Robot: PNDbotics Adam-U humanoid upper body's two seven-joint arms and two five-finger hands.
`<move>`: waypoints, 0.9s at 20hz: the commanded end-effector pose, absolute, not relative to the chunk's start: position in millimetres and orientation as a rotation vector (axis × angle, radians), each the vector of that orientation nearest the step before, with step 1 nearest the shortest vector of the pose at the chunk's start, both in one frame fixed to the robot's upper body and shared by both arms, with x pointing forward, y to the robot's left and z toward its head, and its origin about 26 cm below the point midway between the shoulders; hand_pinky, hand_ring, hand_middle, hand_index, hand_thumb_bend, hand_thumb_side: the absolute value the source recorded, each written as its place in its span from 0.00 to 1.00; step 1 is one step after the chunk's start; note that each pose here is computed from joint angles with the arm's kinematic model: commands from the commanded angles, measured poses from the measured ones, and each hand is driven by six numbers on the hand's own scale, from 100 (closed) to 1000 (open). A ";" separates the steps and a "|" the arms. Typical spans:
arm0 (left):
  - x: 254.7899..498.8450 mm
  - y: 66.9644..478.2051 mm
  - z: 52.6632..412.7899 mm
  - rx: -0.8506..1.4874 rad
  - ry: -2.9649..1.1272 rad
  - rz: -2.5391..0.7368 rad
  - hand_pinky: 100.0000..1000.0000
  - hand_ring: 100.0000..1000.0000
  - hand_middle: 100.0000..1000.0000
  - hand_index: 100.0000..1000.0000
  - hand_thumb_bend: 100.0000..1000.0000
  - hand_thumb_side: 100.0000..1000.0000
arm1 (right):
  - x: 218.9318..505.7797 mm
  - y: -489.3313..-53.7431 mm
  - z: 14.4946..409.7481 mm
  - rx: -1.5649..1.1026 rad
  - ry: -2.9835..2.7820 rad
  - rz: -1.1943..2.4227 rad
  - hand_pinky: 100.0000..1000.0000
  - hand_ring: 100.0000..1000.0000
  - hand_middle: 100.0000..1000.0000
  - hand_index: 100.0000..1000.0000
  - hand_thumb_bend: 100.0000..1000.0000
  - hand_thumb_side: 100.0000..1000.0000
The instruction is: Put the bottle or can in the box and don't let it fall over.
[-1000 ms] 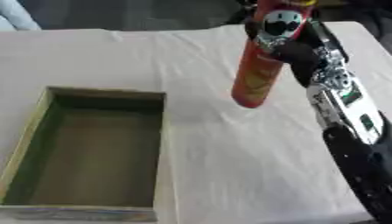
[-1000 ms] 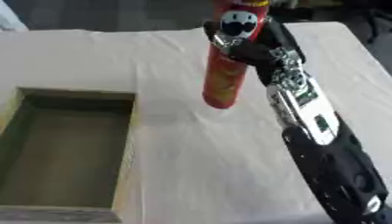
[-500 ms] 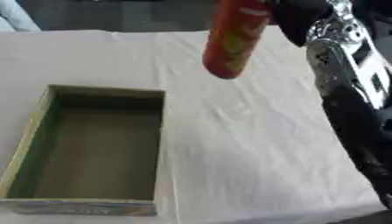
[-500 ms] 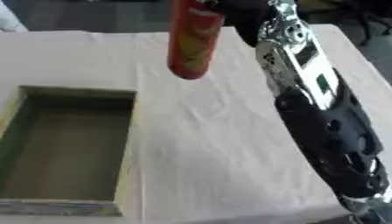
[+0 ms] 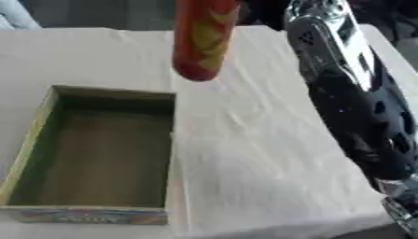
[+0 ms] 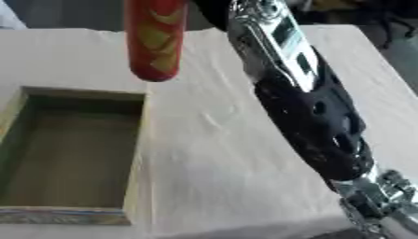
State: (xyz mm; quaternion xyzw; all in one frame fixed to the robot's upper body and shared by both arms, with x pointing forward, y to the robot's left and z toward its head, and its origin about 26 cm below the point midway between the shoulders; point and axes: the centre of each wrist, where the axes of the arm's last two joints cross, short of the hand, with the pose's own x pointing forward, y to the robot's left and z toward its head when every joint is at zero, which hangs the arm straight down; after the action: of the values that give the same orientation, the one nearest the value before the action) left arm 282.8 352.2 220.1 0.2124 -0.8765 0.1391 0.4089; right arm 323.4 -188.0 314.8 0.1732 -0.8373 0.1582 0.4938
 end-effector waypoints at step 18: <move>283.5 351.4 248.3 0.509 -2.331 0.525 0.70 1.00 0.90 0.79 0.00 0.70 | 338.1 -124.4 276.7 0.437 -1.936 0.440 0.82 0.30 0.43 0.42 0.00 0.08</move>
State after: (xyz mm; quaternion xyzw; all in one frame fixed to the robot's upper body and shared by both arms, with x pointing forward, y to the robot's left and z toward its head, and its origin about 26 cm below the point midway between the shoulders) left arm 286.8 351.5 237.3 0.1987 -0.8870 0.2047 0.3631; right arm 338.2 -125.7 272.5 0.1879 -0.8010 0.1849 0.5376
